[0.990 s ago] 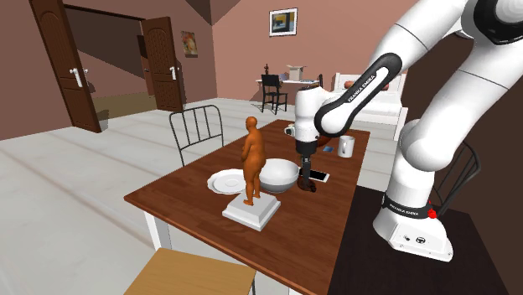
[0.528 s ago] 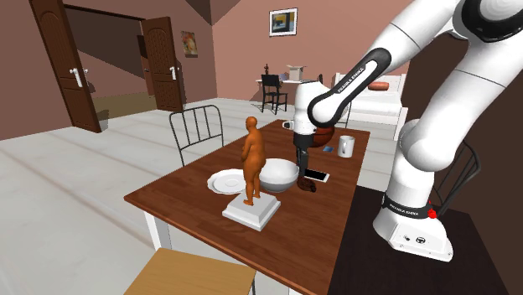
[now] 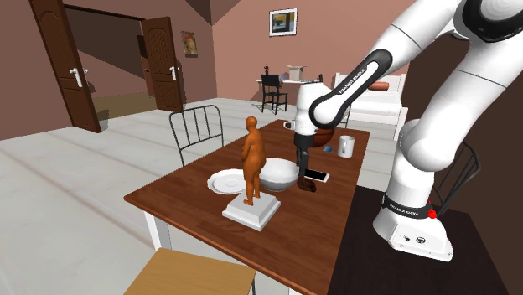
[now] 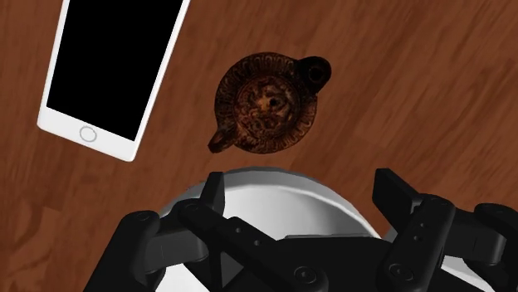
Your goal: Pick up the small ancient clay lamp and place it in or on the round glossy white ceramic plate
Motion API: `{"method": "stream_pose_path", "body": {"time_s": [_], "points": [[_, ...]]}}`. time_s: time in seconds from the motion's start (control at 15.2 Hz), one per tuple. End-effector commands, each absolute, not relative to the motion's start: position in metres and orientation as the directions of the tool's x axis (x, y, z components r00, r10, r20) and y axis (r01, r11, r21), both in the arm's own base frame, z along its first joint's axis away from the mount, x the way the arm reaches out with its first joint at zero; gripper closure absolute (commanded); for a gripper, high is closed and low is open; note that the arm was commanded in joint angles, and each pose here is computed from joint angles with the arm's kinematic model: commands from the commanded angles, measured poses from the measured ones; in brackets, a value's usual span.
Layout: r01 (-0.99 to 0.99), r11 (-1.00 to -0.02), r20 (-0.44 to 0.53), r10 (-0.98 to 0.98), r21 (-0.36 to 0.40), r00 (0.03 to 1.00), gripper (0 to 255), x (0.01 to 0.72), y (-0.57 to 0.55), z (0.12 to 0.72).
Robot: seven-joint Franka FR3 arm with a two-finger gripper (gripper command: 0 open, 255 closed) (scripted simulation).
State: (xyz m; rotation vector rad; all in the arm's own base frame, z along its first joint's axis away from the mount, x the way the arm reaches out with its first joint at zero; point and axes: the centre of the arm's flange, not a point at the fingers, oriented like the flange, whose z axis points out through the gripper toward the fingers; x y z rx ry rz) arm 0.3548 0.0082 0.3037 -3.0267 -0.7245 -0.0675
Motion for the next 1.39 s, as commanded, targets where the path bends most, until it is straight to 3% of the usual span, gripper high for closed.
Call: {"method": "stream_pose_path", "body": {"time_s": [0.0,0.07,0.13,1.06,1.12,1.25,1.32], "points": [[0.462,-0.887,0.028,0.461,-0.023,0.887,0,0.357,0.013,0.278],[0.462,-0.887,0.028,0.461,-0.023,0.887,0,0.357,0.013,0.278],[0.462,-0.887,0.028,0.461,-0.022,0.887,255,0.357,0.01,0.278],[0.462,-0.887,0.028,0.461,-0.022,0.887,255,0.357,0.012,0.294],[0.462,-0.887,0.028,0.461,-0.022,0.887,0,0.357,0.012,0.294],[0.121,-0.993,0.037,0.121,0.006,0.992,0,0.357,-0.001,0.276],[-0.058,-0.998,0.045,-0.057,0.019,0.997,0,0.356,-0.008,0.267]]}}
